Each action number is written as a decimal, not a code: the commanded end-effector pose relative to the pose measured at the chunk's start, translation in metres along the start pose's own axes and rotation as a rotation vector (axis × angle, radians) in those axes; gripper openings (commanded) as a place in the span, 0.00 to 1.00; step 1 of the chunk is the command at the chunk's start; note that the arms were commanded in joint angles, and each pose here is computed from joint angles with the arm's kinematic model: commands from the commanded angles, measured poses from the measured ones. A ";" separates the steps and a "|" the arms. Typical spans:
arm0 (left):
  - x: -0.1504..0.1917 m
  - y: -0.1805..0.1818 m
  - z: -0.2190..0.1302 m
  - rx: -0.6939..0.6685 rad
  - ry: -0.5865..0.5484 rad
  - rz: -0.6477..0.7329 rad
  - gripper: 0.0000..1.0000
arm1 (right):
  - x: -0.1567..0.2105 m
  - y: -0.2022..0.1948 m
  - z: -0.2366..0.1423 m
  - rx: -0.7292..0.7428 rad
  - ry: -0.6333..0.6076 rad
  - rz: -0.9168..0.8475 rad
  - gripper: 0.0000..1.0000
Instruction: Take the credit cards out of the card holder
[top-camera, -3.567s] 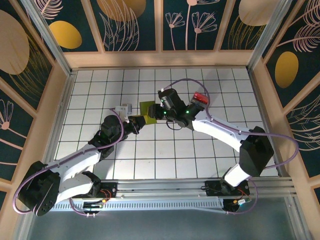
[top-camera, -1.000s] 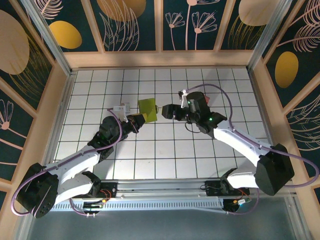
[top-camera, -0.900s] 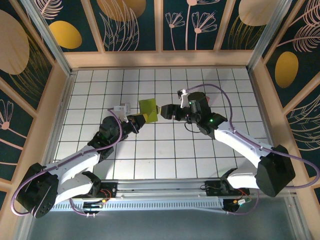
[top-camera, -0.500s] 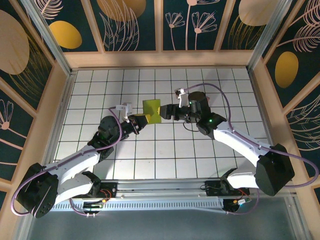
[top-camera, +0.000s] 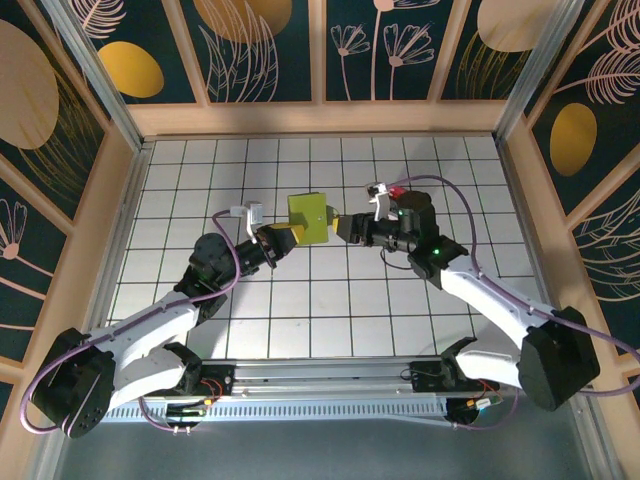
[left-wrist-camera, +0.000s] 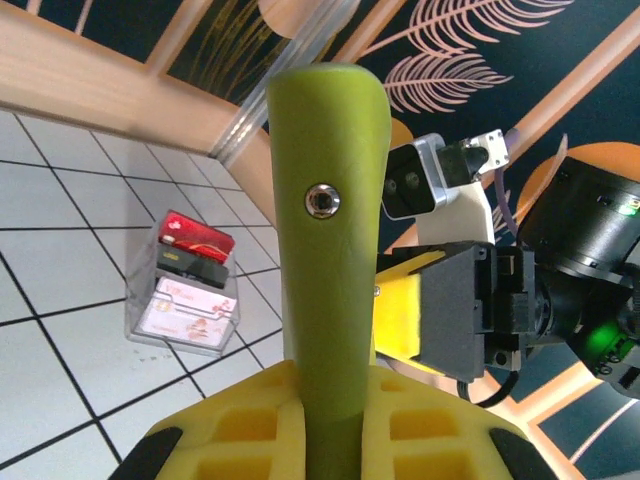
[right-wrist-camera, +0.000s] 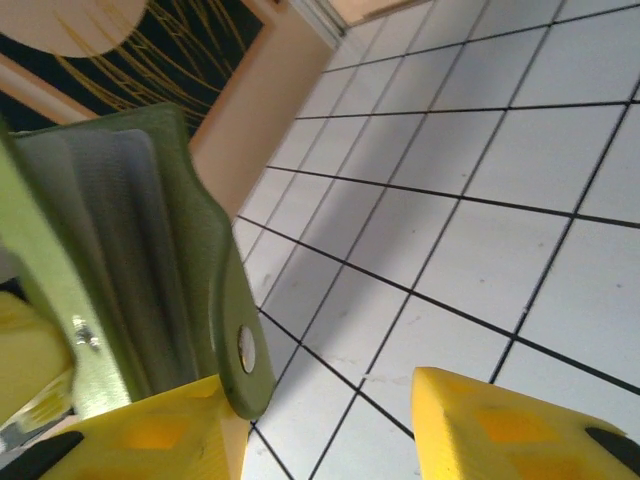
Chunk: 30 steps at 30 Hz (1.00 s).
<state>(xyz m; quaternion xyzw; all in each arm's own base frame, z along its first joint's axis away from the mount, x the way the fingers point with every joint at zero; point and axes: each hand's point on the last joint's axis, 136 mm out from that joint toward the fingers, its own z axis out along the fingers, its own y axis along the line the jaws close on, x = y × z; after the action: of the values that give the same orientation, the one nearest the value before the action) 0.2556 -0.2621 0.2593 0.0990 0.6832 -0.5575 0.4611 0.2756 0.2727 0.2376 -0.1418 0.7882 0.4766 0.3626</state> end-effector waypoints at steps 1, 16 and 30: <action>-0.021 -0.035 -0.002 0.149 -0.055 0.030 0.00 | -0.008 0.031 -0.011 -0.144 -0.033 -0.057 0.47; -0.021 -0.078 -0.005 0.355 0.011 0.049 0.00 | -0.001 0.090 -0.031 -0.491 -0.005 -0.141 0.47; -0.024 -0.089 -0.005 0.408 0.028 0.036 0.00 | 0.001 0.120 -0.046 -0.674 0.036 -0.185 0.33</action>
<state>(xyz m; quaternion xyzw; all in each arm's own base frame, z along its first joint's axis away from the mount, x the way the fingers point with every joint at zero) 0.2101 -0.2758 0.3230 0.1974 0.5751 -0.6665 0.4314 0.2123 0.2878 0.3179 -0.2808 0.6113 0.6524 0.3490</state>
